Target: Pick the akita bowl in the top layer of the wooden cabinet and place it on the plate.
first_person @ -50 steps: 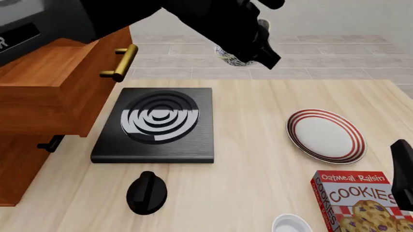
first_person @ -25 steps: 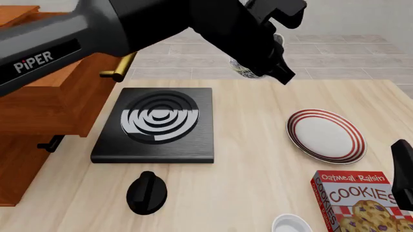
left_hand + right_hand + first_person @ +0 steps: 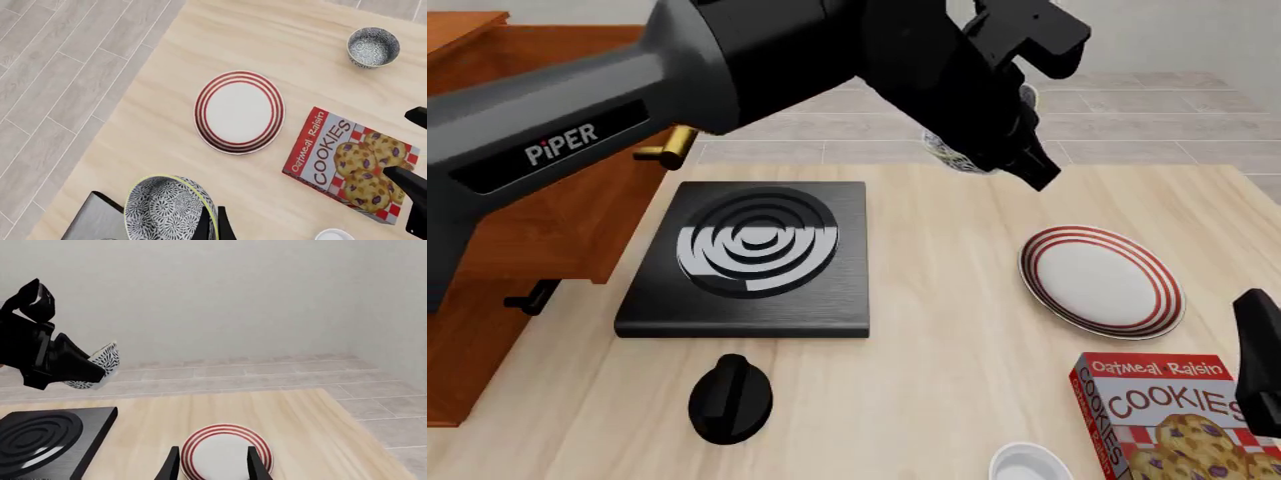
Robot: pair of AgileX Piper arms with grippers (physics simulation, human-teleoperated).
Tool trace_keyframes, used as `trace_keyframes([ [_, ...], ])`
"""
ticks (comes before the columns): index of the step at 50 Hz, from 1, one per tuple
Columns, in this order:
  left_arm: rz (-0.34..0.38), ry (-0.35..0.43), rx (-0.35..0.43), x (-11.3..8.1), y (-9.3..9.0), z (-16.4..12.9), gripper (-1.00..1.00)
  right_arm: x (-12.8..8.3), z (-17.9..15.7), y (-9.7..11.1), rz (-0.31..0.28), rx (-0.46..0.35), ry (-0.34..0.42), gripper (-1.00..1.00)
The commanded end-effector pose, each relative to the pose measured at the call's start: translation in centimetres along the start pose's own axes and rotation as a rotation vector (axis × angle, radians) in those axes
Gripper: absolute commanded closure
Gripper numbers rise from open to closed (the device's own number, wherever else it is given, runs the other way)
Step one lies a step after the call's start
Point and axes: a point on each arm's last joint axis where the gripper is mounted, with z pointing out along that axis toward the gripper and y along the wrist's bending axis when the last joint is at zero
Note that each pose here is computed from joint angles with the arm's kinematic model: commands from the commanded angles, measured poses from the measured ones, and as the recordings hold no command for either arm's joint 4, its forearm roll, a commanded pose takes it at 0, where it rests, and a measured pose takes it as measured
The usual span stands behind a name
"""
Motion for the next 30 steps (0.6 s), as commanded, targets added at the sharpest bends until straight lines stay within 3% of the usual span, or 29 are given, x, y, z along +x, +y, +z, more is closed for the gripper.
trace_keyframes([
  [1,0.016,-0.008,0.012,-0.1,-0.9,0.8,1.0,0.0,0.0,0.0,-0.002,-0.004,-0.001,-1.0],
  [15,0.022,0.001,0.049,0.1,-3.1,3.2,1.0,0.0,0.0,0.0,-0.002,-0.006,0.003,-1.0],
  [30,0.031,-0.009,0.053,-0.6,-3.3,3.9,1.0,0.0,0.0,0.0,0.003,-0.004,0.001,-1.0],
])
